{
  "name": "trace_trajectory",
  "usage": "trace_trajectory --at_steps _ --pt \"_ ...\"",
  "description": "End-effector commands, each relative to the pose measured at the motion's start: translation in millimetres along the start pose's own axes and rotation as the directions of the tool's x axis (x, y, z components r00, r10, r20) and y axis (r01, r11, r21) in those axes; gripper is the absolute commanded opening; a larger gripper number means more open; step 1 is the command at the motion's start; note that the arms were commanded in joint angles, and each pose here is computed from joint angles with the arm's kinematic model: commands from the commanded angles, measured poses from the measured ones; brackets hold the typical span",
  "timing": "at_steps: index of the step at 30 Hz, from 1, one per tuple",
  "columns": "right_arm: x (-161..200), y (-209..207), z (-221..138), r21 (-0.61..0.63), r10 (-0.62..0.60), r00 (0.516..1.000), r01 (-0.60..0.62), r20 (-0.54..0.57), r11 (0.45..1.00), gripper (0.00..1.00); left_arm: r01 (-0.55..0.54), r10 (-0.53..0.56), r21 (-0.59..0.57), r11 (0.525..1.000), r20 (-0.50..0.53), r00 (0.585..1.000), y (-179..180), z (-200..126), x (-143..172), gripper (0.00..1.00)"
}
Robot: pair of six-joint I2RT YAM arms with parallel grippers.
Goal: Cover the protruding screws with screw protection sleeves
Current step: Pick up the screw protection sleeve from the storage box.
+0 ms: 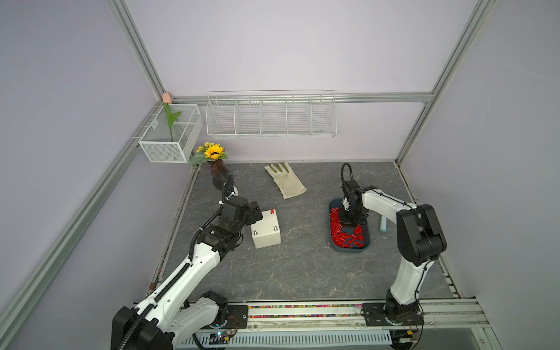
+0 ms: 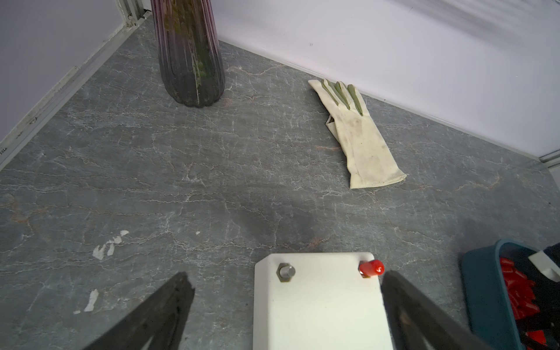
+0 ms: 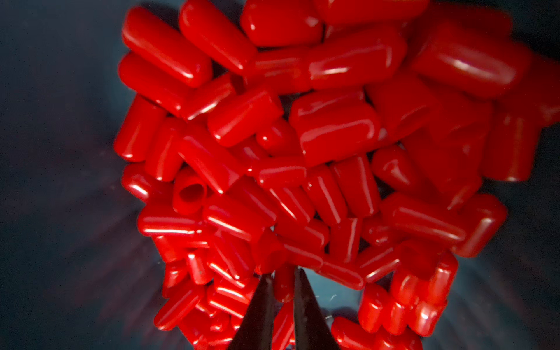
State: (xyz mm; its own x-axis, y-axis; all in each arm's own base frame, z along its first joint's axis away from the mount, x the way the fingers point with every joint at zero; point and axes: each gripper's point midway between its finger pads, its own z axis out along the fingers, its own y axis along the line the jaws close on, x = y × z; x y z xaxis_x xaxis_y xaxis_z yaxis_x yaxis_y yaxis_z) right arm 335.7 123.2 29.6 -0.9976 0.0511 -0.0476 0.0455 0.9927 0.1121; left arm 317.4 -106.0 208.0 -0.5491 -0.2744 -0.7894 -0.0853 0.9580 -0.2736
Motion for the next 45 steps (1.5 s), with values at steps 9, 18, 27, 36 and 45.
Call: trace_trajectory --at_steps 9,18,27,36,45 --pt "-1 3 -4 -0.003 -0.019 1.0 0.019 -0.001 1.0 0.13 0.009 -0.009 -0.016 1.0 0.022 1.0 3 -6 -6 0.99" --pt "2 1 -19 0.0 -0.026 1.0 0.026 0.017 1.0 0.13 -0.003 0.005 -0.045 0.999 0.036 0.999 9 -8 -8 0.99" --pt "5 1 -30 0.001 -0.029 0.999 0.029 0.026 1.0 0.13 0.001 0.005 -0.099 0.995 0.063 0.998 24 -14 -6 0.99" --pt "8 2 -54 -0.01 -0.038 0.998 0.039 0.051 0.999 0.13 0.044 -0.034 -0.182 0.982 0.053 0.998 47 -9 -1 0.99" --pt "17 7 -84 -0.014 -0.056 0.995 0.057 0.077 0.998 0.13 0.093 -0.079 -0.255 0.963 0.064 0.995 75 -7 -3 0.99"
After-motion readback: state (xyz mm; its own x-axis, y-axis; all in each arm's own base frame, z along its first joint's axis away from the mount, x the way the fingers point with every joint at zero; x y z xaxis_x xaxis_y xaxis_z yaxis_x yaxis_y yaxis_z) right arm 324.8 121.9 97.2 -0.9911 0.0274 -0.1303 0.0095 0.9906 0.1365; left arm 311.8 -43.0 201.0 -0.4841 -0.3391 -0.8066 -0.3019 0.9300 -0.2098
